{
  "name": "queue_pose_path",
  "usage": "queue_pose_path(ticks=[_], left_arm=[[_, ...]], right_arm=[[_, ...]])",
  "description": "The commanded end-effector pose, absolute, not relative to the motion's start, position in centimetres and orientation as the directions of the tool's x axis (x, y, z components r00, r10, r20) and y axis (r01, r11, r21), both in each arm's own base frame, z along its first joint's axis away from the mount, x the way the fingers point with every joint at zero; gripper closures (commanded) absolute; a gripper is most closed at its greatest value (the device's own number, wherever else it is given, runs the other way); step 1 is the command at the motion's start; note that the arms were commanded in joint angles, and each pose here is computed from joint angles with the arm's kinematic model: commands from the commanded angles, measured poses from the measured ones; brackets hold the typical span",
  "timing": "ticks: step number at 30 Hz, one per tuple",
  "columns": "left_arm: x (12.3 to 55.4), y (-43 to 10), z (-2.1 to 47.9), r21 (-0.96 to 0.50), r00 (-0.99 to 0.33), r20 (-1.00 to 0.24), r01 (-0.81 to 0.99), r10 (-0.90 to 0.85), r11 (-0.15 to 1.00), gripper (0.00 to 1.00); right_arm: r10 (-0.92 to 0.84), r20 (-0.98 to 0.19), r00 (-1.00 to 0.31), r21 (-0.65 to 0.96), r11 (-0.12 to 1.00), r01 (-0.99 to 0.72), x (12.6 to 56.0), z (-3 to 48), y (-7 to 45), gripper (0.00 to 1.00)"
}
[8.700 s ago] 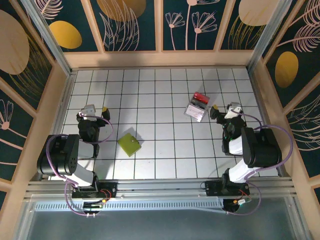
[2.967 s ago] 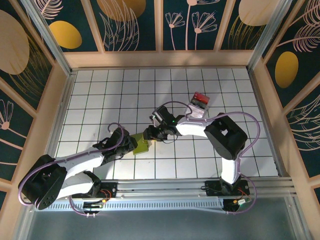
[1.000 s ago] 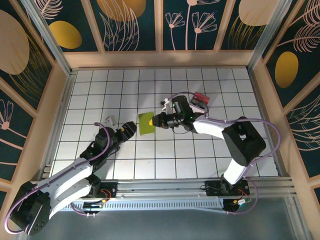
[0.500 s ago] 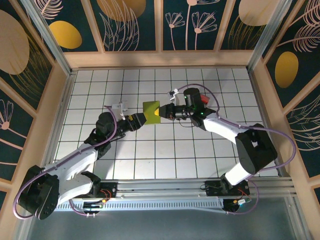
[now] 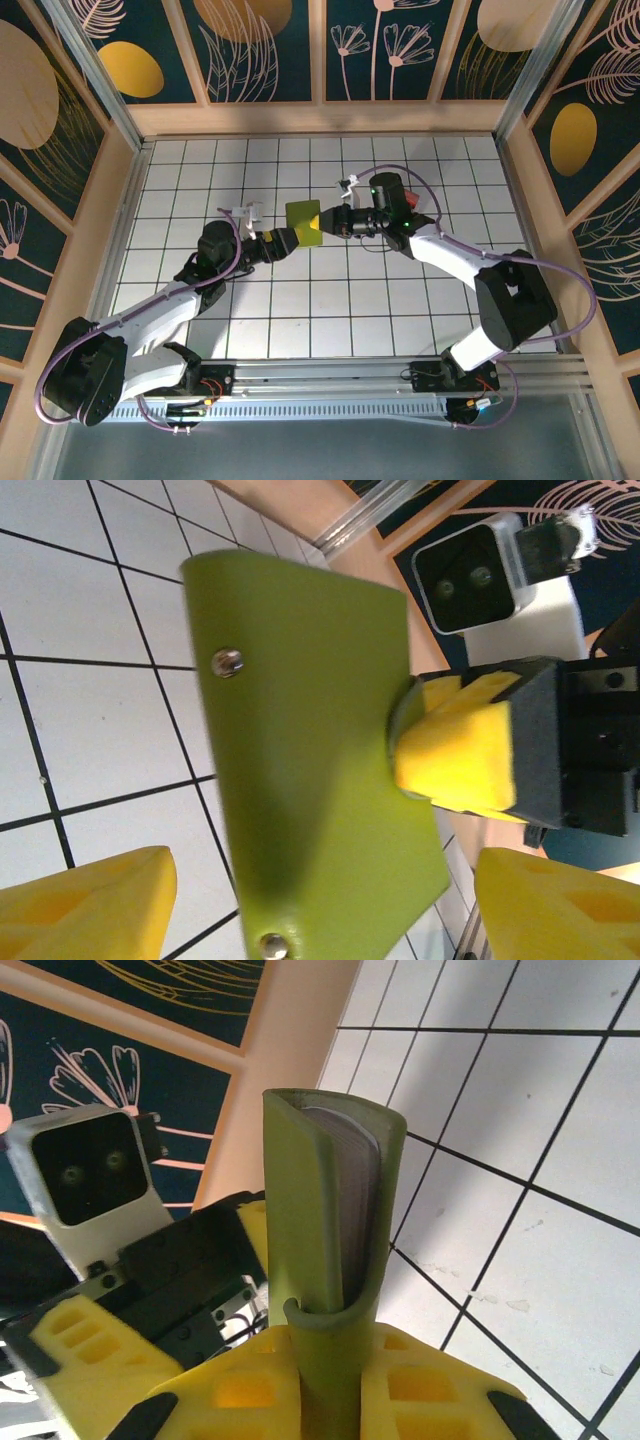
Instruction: Take the credit cards out of the card holder
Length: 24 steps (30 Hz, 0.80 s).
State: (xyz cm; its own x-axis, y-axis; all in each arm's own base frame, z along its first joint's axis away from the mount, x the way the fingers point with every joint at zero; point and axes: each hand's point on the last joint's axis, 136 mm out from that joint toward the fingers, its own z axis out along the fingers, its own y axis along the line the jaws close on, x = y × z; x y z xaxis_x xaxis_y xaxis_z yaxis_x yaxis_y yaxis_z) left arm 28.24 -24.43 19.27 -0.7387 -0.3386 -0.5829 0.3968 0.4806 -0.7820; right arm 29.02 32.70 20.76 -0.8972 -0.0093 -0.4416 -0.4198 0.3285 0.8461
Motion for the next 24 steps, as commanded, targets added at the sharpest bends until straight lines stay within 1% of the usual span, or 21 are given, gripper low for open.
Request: queue_pose_path(ticks=[1, 9, 14, 21, 23, 24], left_arm=[[28.3, -24.4, 20.4, -0.772, -0.719, -0.606, 0.427, -0.34, 0.471, 0.25], [28.1, -24.9, 21.5, -0.785, -0.718, -0.603, 0.456, -0.349, 0.419, 0.44], [28.0, -25.2, 22.2, -0.787, -0.713, -0.606, 0.477, -0.353, 0.391, 0.54], [27.9, -25.3, 22.2, -0.777, -0.706, -0.62, 0.494, -0.341, 0.39, 0.77], [27.9, -25.3, 22.2, -0.765, -0.696, -0.635, 0.507, -0.335, 0.398, 0.86], [28.0, -25.2, 22.2, -0.756, -0.688, -0.646, 0.514, -0.33, 0.405, 0.9]], right_arm=[[-0.012, -0.527, -0.85, 0.817, 0.267, -0.511, 28.5, 24.4, 32.8, 0.99], [-0.027, -0.509, -0.86, 0.834, 0.231, -0.501, 27.8, 24.2, 33.1, 0.99], [-0.039, -0.505, -0.862, 0.837, 0.223, -0.5, 27.4, 24.0, 33.4, 0.99], [-0.049, -0.504, -0.863, 0.835, 0.229, -0.5, 27.4, 23.8, 33.7, 0.98], [-0.047, -0.502, -0.864, 0.832, 0.249, -0.496, 27.6, 23.6, 33.6, 0.96], [-0.042, -0.508, -0.861, 0.824, 0.27, -0.499, 27.8, 23.5, 33.4, 0.92]])
